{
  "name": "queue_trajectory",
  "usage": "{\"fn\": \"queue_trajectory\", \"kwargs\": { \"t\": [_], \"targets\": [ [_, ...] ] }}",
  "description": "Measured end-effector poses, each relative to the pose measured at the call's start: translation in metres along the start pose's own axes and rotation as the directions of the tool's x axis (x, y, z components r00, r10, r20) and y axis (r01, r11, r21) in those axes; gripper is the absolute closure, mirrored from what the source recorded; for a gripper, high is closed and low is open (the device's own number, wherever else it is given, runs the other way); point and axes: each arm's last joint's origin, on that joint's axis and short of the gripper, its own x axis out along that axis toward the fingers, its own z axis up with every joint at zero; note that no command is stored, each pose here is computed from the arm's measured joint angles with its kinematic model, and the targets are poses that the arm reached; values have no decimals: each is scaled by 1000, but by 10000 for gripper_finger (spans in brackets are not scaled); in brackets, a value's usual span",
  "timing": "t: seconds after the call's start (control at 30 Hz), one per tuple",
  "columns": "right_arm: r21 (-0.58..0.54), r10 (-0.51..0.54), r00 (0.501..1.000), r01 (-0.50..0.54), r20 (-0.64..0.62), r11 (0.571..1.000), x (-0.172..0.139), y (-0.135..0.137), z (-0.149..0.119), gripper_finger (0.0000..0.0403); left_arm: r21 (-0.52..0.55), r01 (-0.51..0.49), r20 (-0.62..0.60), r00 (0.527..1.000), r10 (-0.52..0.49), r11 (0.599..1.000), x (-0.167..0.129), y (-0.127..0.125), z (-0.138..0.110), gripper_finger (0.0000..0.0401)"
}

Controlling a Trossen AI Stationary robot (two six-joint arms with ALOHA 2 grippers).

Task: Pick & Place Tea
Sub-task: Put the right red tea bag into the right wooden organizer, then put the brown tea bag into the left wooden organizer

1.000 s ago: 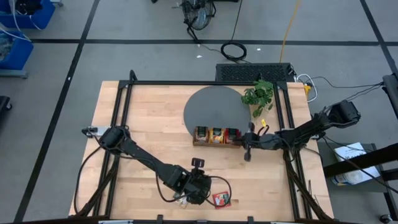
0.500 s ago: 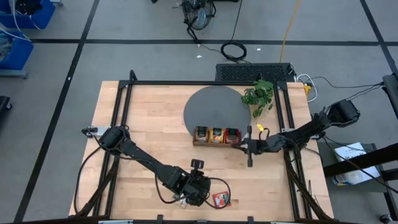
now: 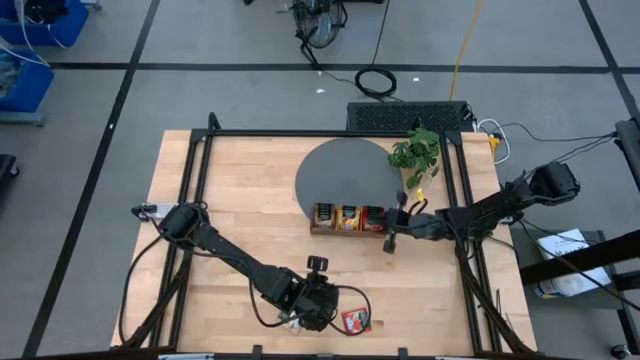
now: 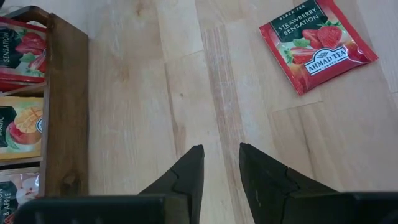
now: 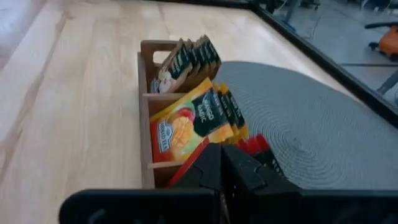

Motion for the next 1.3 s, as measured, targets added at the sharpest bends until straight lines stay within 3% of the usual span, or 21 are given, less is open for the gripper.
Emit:
{"fn": "queue_trajectory", "kwargs": {
  "t": [0.43, 0.63, 0.83, 0.97, 1.1, 1.17, 1.3],
  "targets": [
    [67, -15, 999, 17, -34, 998, -1, 1, -4, 403, -16, 1, 0, 1000, -1, 1000, 0, -1, 0, 295],
    [-28, 75, 978, -70, 196, 997, -13, 15, 20, 403, -36, 8, 2, 1000, -8, 999, -3, -6, -1, 295],
    [-98, 242, 902, -222, 356, 970, -40, 36, 36, 403, -197, 82, -101, 990, -103, 977, -7, -16, -12, 295],
    [-61, 397, 855, -401, 334, 914, -51, 53, 30, 403, -175, 92, -95, 989, -110, 980, -18, -39, -19, 295],
    [-24, 491, 824, -506, 283, 862, -61, 73, 18, 403, -106, 122, -69, 989, -130, 987, -29, -64, -26, 295],
    [-13, 517, 818, -531, 252, 847, -61, 85, 15, 403, -95, 125, -81, 988, -132, 988, -34, -72, -31, 295],
    [-44, 500, 843, -502, 197, 864, -49, 113, 14, 403, -107, 96, -150, 982, -112, 990, -42, -81, -43, 295]
  ]
}}
